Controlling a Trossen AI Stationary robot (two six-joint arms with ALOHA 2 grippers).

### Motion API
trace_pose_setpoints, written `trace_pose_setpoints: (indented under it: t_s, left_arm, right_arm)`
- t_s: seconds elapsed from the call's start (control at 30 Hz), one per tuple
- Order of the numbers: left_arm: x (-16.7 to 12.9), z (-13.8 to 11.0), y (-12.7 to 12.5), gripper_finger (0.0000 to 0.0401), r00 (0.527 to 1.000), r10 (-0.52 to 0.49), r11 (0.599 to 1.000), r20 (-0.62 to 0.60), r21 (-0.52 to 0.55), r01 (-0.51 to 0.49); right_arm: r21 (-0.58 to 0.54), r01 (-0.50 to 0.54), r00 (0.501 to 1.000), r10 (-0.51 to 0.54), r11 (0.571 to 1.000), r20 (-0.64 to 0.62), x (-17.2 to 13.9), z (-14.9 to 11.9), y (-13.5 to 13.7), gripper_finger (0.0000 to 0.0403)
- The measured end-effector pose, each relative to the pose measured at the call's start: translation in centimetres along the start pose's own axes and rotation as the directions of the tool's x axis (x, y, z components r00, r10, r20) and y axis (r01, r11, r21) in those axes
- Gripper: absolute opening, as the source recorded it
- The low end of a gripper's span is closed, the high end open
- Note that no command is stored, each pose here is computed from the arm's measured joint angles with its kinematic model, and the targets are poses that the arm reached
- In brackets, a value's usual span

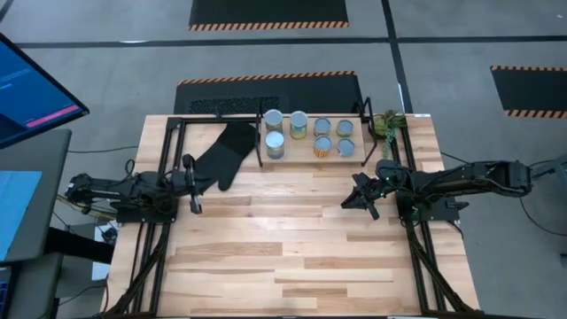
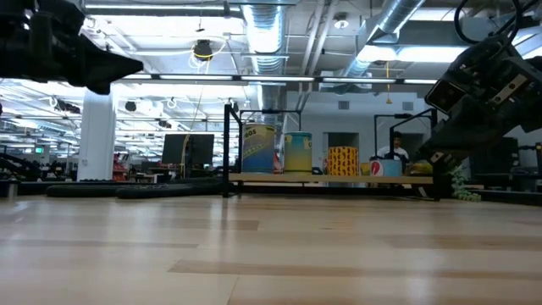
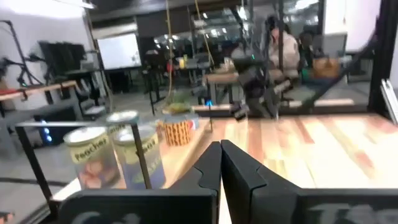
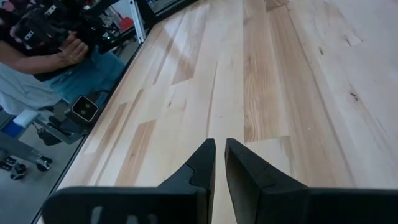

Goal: Pick and place cans onto a shelf
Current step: Return to Home Position

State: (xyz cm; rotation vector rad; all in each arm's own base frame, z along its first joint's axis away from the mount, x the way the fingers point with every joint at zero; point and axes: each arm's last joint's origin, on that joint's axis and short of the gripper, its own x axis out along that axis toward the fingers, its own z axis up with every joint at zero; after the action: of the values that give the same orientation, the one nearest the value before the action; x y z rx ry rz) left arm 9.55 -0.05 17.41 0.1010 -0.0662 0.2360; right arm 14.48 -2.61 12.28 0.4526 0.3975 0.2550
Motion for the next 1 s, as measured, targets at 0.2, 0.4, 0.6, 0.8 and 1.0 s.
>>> trace_pose_setpoints:
  t_s: [0.2,0.4,0.6,0.8,1.0]
  left_arm:
    - [0.0,-0.1,-0.1,0.0,0.999,-0.034,0.997,-0.015,0.064,0.035]
    - [0.1,-0.3,-0.2,0.0,0.998,-0.041,0.998,-0.042,0.041,0.043]
    - [0.1,-0.2,-0.2,0.0,0.998,-0.041,0.999,-0.041,0.028,0.042]
    - [0.1,-0.3,-0.2,0.0,0.998,-0.041,0.999,-0.042,0.021,0.042]
    - [0.1,-0.2,-0.2,0.0,0.998,-0.041,0.999,-0.043,0.024,0.042]
  right_arm:
    - [0.01,0.004,1.0,-0.004,1.0,-0.014,0.0,-0.2,0.0,0.0064]
    - [0.01,0.004,1.0,-0.004,1.0,-0.014,0.0,-0.2,0.0,0.0064]
    - [0.01,0.004,1.0,-0.004,1.0,-0.014,0.0,-0.2,0.0,0.0064]
    - [0.012,0.005,1.0,-0.005,1.0,-0.017,0.0,-0.2,0.0,0.0064]
    - [0.005,0.022,0.997,-0.022,1.0,-0.073,-0.9,-1.2,1.4,0.0064]
